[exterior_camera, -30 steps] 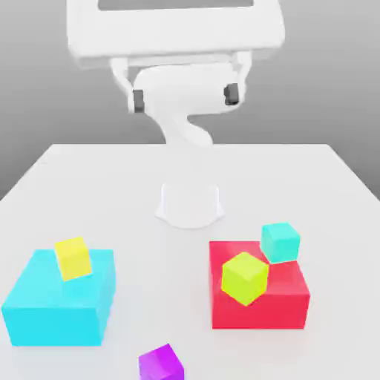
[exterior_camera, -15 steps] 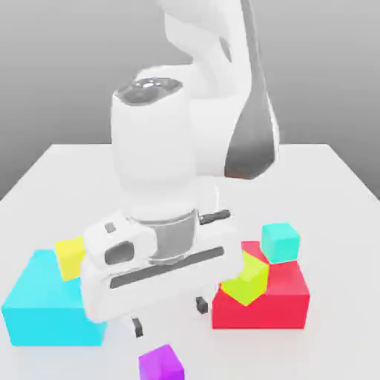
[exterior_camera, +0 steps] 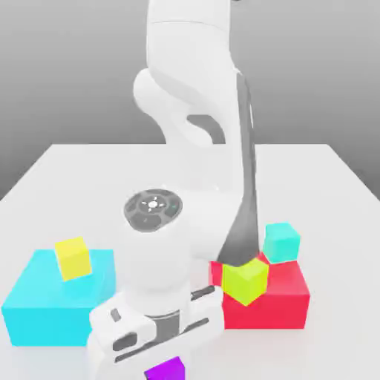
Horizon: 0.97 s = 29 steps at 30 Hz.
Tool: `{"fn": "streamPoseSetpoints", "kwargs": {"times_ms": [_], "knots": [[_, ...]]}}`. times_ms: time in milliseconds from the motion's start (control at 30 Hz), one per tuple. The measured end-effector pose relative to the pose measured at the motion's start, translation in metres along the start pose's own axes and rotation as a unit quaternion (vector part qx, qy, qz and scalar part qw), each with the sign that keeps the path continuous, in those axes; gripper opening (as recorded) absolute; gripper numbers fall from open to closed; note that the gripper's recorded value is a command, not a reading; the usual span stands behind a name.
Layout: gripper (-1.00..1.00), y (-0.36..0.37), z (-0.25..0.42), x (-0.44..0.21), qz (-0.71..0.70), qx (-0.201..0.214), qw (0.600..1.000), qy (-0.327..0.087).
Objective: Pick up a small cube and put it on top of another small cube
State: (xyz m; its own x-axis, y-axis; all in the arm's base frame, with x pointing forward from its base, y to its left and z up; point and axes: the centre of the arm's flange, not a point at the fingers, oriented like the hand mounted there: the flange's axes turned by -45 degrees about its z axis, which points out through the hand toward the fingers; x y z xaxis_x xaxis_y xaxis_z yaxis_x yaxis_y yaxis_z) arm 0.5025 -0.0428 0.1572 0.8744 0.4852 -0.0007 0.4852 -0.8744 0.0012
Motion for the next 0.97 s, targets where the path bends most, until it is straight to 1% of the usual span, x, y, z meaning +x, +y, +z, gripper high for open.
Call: {"fn": "streamPoseSetpoints", "kwargs": {"times_ms": [67, 133, 267, 400, 533, 667, 733, 833, 867, 967], "knots": [[-1.0, 0.0, -0.026, -0.001, 0.0, 0.001, 1.0, 0.0], [-1.0, -0.014, -0.046, 0.001, -0.002, 0.01, 1.0, 0.003], [-1.0, -0.054, -0.081, 0.002, -0.015, 0.03, 0.999, 0.008], [-1.0, -0.101, -0.114, -0.001, -0.038, 0.039, 0.998, 0.009], [-1.0, -0.135, -0.146, -0.015, -0.05, 0.032, 0.998, 0.006], [-1.0, -0.168, -0.173, -0.034, -0.062, 0.01, 0.998, 0.002], [-1.0, -0.173, -0.161, -0.036, -0.063, 0.004, 0.998, 0.001], [-1.0, -0.175, -0.125, -0.038, -0.064, 0.002, 0.998, 0.0], [1.0, -0.175, -0.117, -0.038, -0.064, 0.002, 0.998, 0.0], [1.0, -0.175, -0.117, -0.038, -0.064, 0.002, 0.998, 0.0]]}}
